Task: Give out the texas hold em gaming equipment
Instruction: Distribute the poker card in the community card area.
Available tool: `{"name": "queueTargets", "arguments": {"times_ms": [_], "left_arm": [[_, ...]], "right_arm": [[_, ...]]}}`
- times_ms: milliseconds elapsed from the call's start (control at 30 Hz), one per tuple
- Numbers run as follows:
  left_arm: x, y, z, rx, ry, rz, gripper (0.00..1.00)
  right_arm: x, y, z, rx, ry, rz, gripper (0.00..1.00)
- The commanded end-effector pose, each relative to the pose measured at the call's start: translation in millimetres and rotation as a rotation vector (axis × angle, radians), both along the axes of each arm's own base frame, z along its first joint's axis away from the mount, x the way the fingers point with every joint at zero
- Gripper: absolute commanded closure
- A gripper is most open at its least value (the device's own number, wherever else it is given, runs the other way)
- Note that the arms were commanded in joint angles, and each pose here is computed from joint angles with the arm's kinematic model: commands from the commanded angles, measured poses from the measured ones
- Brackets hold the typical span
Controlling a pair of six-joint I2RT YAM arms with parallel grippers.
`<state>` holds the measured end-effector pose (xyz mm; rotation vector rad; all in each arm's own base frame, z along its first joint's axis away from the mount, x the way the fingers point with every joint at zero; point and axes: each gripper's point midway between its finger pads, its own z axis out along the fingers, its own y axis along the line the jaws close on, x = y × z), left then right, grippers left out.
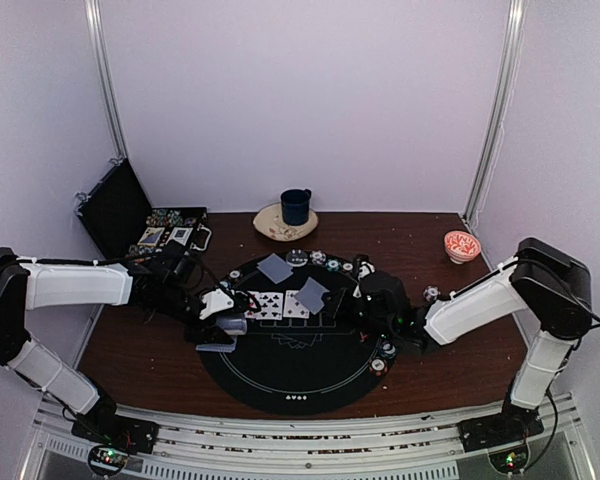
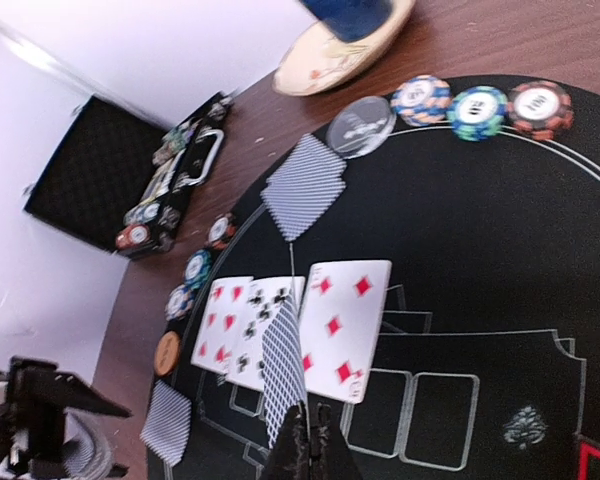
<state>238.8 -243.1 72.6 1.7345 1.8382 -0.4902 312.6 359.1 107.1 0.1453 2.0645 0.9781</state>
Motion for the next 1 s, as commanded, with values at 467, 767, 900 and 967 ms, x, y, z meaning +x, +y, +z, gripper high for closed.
{"name": "queueTargets", "arguments": {"times_ms": [467,767,900,967], "left_arm": [[7.4,-7.4,11.3,-0.038,-0.028,0.0,0.65],[7.6,-7.0,11.3,-0.038,-0.03,0.001,0.65],[7.5,-7.2,11.3,-0.037,-0.032,0.0,0.65],[7.8,-6.8,10.8,-0.036,-0.03,0.001,0.65]], "right_arm": [[34.3,-36.7,-52.8,-0.173,-0.021,-0.501,1.0],[34.1,-23.2,-67.8,-0.267,-0.003,-0.501,1.0],[30.4,-13.4,-67.7,-0.286,-0.001,-0.483,0.9],[27.3,-10.7,-65.8,-0.293,-0.007,-0.48,0.84]]}}
